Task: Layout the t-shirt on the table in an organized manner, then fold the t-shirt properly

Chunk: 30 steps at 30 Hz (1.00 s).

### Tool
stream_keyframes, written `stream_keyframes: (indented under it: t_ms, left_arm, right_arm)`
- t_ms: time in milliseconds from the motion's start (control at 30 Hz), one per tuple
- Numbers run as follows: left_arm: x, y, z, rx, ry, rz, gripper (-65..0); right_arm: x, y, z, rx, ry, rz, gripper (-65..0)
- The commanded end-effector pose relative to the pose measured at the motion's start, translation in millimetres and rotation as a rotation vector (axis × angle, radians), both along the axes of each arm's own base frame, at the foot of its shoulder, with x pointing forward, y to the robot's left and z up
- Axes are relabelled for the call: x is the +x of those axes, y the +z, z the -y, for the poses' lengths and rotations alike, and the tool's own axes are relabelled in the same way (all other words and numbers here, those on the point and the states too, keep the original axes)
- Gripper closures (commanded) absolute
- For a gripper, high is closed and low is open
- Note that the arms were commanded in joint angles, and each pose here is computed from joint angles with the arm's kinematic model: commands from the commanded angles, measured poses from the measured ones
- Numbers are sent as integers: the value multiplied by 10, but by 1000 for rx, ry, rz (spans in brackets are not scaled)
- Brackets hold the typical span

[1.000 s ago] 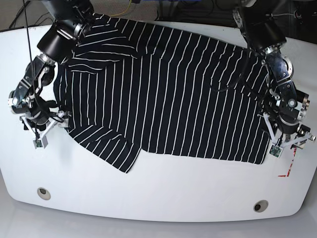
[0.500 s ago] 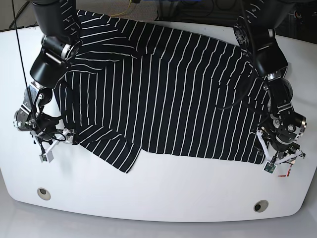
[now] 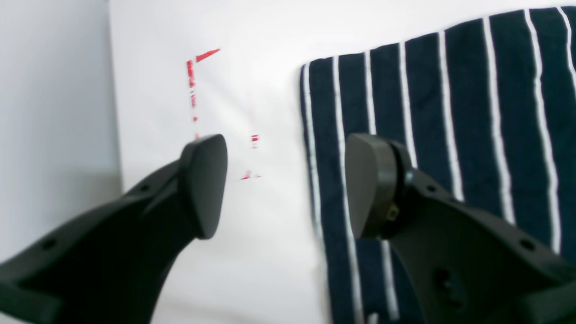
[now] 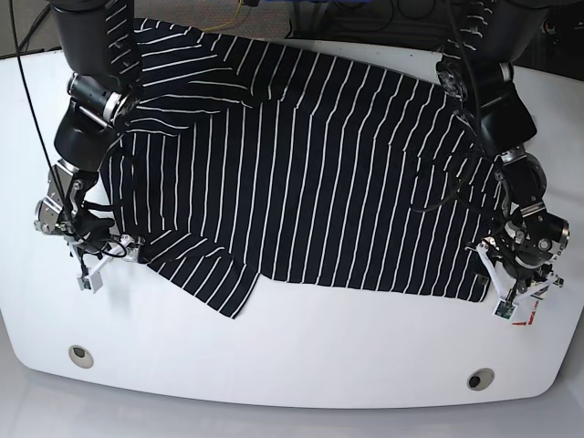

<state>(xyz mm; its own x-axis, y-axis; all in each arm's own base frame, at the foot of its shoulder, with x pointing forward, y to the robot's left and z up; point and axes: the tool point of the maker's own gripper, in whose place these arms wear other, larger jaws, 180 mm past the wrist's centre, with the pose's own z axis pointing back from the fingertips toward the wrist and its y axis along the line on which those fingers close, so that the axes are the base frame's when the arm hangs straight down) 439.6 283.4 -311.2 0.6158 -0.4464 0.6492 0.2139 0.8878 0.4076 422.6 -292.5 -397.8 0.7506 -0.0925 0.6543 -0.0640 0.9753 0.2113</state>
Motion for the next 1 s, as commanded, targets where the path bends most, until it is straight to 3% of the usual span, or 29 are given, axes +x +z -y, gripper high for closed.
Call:
stream_keyframes:
  t_ms: [0,300,467,700,967]
  left_arm:
    - [137,249,13,-17,-13,86,-387]
    - [139,256,11,-22,-12,91,-387]
    - [138,256,7,-23,-11,91,-387]
    - [138,256,7,-23,-11,91,-387]
    - [145,261,14,-25,-14,97,-387]
  right_arm:
    - [137,190,92,2,-17,70,-569]
    - [-31,-12,66,8,-18,34,-568]
    - [-62,-56,39,13,-16,25,-518]
    - [-60,-89,-47,27,-8,21,-370]
    - [-56,-102,-90,33,-4,19,-145]
